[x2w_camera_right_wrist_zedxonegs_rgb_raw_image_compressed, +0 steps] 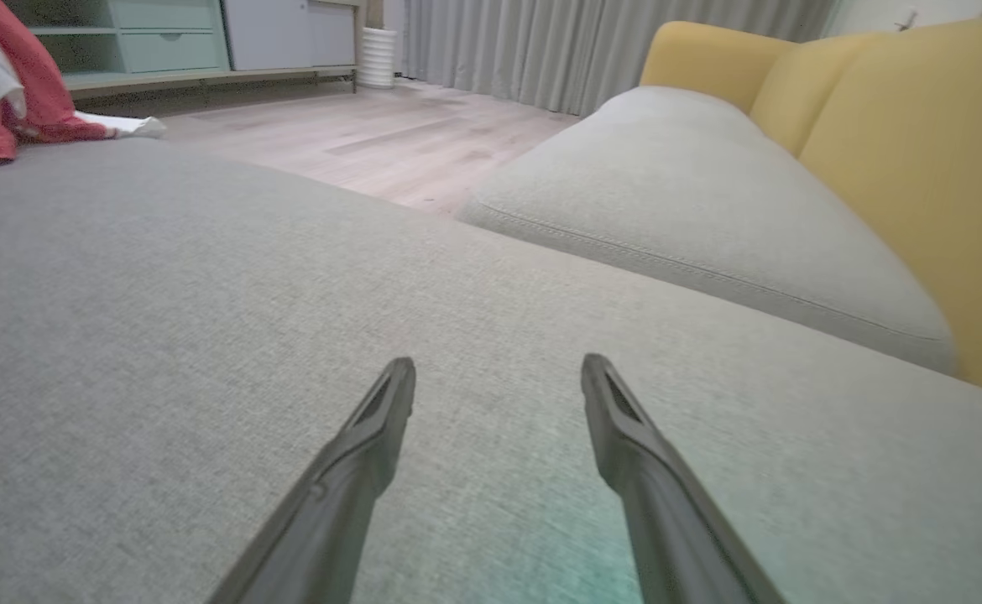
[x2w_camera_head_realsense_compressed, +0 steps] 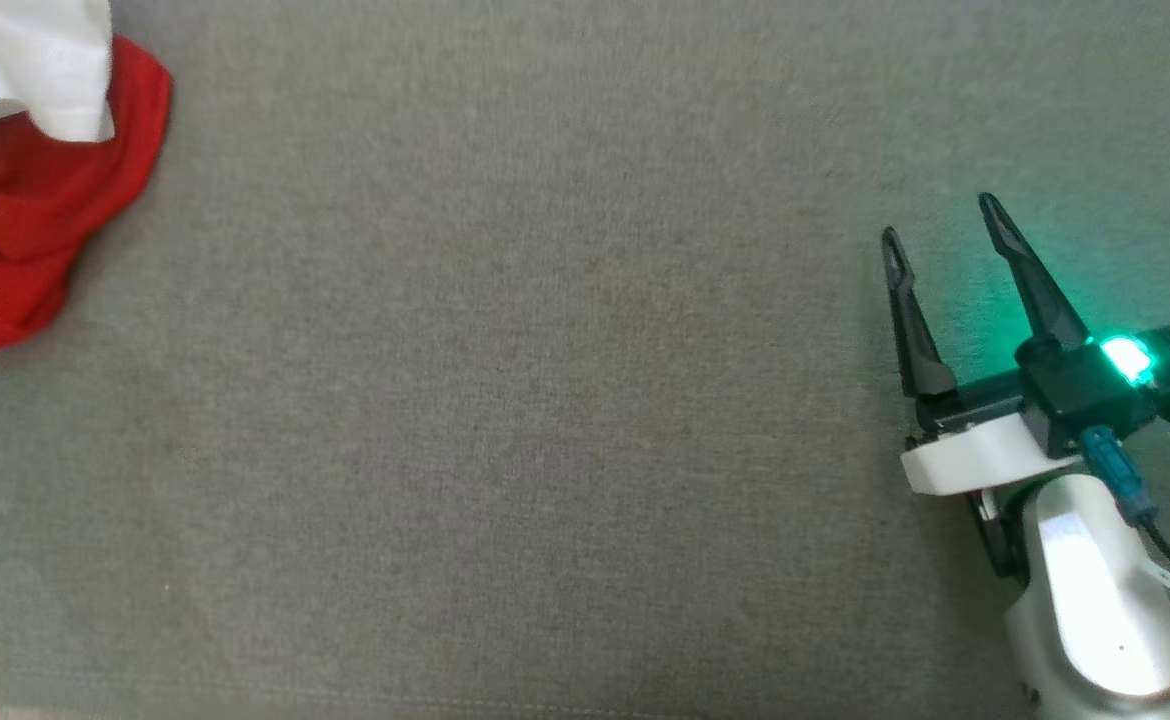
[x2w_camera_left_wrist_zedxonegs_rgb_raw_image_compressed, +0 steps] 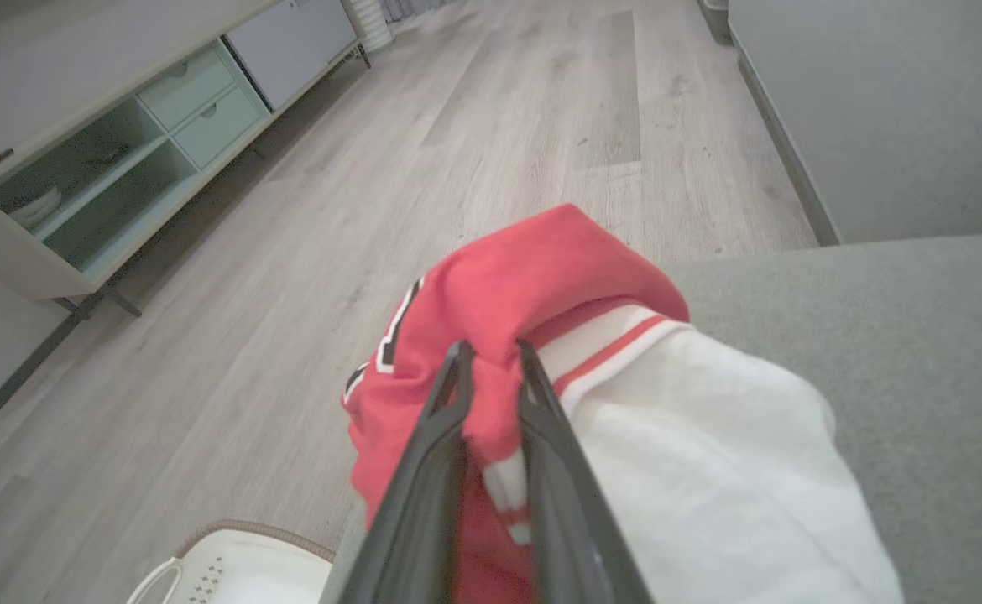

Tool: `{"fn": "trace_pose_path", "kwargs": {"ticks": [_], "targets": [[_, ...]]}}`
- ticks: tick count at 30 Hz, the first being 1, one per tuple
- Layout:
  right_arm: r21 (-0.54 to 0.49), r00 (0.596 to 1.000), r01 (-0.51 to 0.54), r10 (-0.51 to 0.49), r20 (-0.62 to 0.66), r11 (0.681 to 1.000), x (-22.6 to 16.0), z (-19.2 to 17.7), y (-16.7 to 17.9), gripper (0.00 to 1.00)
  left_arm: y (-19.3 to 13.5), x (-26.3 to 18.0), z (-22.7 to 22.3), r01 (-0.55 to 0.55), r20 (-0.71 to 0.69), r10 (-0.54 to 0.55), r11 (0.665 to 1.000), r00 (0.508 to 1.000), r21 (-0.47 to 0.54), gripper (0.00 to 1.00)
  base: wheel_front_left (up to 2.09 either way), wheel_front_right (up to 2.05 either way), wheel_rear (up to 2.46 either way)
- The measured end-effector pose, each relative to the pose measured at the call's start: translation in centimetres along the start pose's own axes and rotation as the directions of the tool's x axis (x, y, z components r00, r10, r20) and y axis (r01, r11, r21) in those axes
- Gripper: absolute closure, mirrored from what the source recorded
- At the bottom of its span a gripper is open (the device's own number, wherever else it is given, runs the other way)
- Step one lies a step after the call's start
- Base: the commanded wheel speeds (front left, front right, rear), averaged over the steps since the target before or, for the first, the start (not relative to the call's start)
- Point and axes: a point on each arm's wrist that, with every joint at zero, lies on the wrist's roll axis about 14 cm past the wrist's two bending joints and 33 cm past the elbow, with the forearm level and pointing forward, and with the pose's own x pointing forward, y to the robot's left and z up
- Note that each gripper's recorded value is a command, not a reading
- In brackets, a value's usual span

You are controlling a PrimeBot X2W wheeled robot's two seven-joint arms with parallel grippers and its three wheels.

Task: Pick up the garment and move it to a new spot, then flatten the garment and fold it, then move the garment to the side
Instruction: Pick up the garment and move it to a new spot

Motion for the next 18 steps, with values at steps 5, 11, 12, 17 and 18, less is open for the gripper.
{"fn": "trace_pose_path", "kwargs": {"ticks": [5, 11, 12, 17, 18], "targets": [[-0.008, 0.998, 0.06, -0.059, 0.035, 0.998, -1.7, 2.2, -1.6, 0.0, -1.1, -2.4, 6.7, 0.052, 0.161, -0.062, 0.996, 0.985, 0.067, 1.0, 0.0, 0.0, 0.0], [0.046, 0.984, 0.151, -0.155, 0.086, 0.987, -5.2, 5.1, -3.6, 0.0, -8.3, -7.4, 15.8, 0.199, 0.372, -0.231, 0.972, 0.899, 0.124, 1.0, 0.0, 0.0, 0.0], [0.062, 0.98, 0.166, -0.172, 0.098, 0.984, -5.9, 5.6, -3.9, 0.0, -9.8, -8.7, 17.6, 0.228, 0.418, -0.265, 0.964, 0.869, 0.138, 1.0, 0.0, 0.0, 0.0], [0.096, 0.954, 0.253, -0.265, 0.141, 0.963, -9.1, 7.4, -6.2, 0.0, -17.7, -15.9, 25.7, 0.412, 0.618, -0.418, 0.896, 0.666, 0.162, 1.0, 0.0, 0.0, 0.0], [0.103, 0.949, 0.266, -0.28, 0.148, 0.958, -9.6, 7.7, -6.6, 0.0, -19.5, -17.5, 26.9, 0.463, 0.645, -0.448, 0.872, 0.619, 0.16, 1.0, 0.0, 0.0, 0.0]]}}
